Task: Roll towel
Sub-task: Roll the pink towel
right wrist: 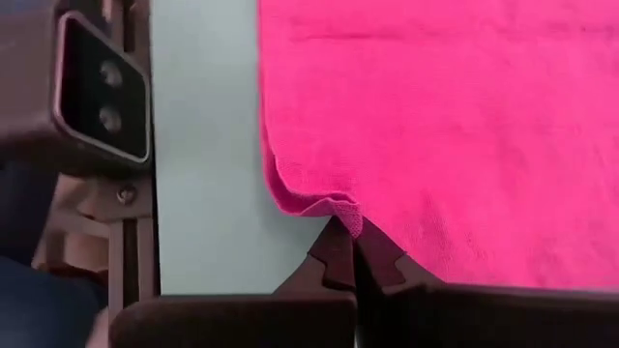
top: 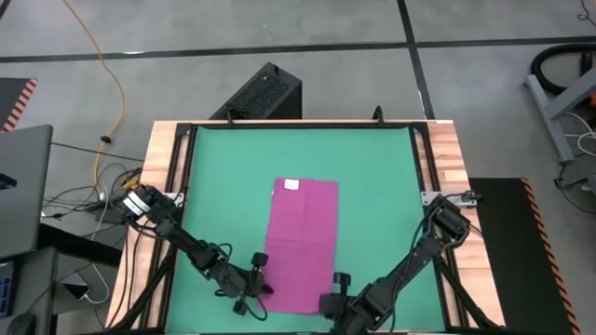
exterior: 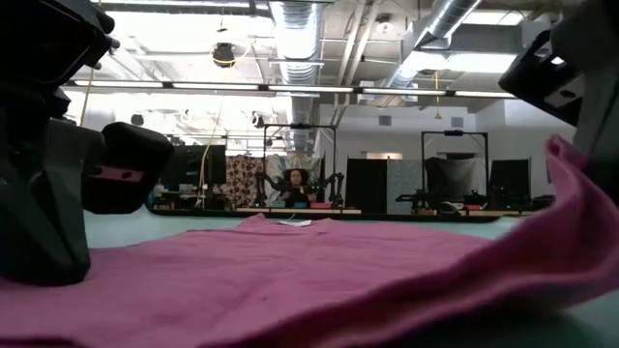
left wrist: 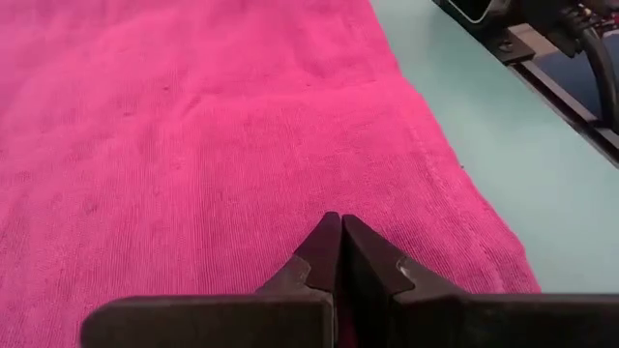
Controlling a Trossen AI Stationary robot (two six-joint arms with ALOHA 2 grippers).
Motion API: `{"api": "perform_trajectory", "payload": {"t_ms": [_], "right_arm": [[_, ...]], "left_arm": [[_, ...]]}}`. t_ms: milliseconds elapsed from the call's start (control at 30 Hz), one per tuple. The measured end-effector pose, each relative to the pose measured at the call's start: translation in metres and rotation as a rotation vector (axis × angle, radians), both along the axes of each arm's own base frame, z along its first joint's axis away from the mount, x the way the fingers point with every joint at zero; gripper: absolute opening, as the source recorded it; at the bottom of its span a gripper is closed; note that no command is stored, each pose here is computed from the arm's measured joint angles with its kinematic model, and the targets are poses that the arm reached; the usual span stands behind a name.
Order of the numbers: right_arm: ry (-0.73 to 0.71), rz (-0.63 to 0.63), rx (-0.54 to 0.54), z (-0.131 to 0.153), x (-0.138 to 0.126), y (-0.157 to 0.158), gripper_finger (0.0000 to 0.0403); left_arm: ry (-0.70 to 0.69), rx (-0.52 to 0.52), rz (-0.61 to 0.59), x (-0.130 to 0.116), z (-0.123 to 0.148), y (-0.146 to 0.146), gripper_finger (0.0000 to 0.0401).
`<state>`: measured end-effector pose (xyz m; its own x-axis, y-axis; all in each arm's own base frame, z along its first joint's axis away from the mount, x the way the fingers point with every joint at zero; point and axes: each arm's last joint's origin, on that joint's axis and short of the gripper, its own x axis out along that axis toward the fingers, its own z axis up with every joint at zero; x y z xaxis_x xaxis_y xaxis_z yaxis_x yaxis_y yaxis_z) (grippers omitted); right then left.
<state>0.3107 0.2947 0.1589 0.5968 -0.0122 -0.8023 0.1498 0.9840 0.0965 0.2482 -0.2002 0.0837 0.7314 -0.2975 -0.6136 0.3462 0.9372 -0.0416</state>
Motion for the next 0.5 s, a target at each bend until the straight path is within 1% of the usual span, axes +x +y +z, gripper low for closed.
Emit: {"api": "perform_trajectory", "payload": {"t_ms": [200, 367, 500], "right_arm": [[-0.015, -0.147, 0.103, 0.01, 0.006, -0.01, 0.0002], [-0.059, -0.24, 0.134, 0.021, 0.008, -0.017, 0.0004], [-0.014, -0.353, 0.145, 0.02, 0.006, -0.026, 0.0005]], "left_arm": [[0.012, -0.031, -0.039, -0.001, 0.004, -0.001, 0.0], [0.019, -0.045, -0.049, -0.002, 0.007, -0.001, 0.0], [0.022, -0.056, -0.04, -0.001, 0.007, -0.001, 0.0]]}}
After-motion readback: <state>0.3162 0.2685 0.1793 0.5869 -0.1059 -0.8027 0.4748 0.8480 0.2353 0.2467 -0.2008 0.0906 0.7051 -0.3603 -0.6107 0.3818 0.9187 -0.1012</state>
